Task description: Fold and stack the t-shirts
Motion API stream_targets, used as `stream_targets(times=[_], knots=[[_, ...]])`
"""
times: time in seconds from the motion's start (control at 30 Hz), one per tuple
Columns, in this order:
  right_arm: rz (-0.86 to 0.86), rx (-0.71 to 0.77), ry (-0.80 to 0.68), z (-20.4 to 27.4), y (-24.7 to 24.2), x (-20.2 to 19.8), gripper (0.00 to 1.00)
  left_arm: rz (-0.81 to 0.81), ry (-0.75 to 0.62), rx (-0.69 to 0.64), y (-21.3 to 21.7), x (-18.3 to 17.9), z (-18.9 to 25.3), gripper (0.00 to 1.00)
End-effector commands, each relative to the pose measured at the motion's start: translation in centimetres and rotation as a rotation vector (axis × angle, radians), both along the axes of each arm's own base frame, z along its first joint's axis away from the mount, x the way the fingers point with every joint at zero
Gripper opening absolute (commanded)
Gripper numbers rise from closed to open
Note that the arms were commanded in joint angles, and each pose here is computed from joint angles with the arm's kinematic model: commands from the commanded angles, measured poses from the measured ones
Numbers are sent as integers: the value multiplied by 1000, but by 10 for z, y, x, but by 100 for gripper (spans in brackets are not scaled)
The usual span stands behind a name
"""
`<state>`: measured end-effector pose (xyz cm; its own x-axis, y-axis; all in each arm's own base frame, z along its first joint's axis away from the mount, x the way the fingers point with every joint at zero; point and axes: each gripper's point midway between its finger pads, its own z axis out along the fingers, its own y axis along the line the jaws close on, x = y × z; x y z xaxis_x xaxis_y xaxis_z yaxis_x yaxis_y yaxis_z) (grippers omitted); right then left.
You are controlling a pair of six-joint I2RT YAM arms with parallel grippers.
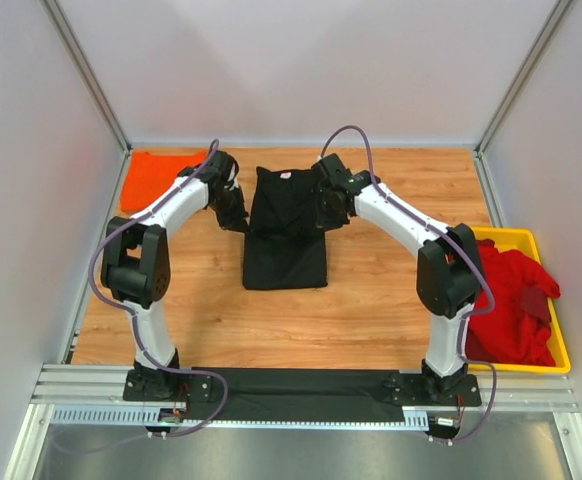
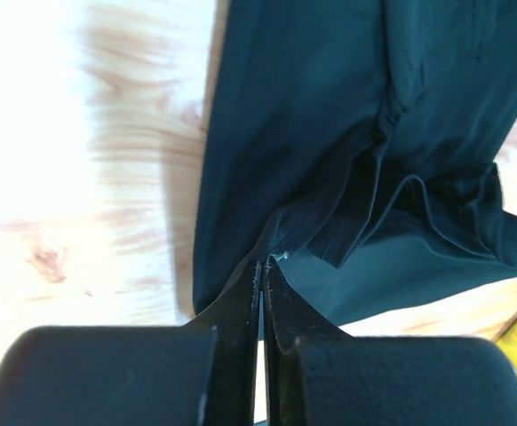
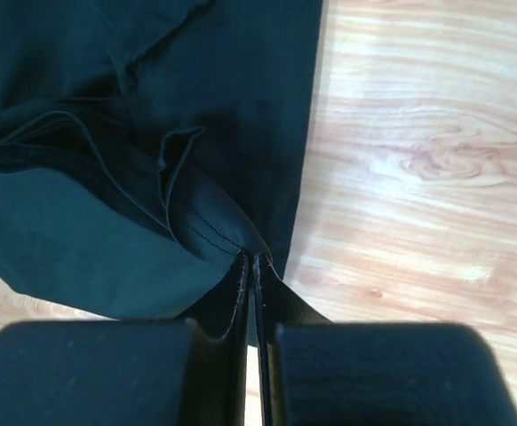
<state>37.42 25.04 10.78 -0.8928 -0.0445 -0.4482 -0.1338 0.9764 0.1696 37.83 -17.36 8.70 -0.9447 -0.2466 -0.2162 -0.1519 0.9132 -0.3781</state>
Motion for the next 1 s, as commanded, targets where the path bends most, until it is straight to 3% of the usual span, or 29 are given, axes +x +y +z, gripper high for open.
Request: stream_targets(times=[0.0, 0.4, 0.7, 0.97], knots=[[39, -8, -2, 6, -2, 12, 0, -2, -4, -1, 7, 11, 5, 0], [83, 12, -71, -1, 9, 45, 0, -41, -13, -57, 2, 40, -5, 0], [98, 40, -60, 33, 8, 35, 0, -37, -79, -119, -5, 41, 43, 0], [105, 73, -116, 46, 10, 50, 0, -3, -62, -97, -2, 52, 39, 0]])
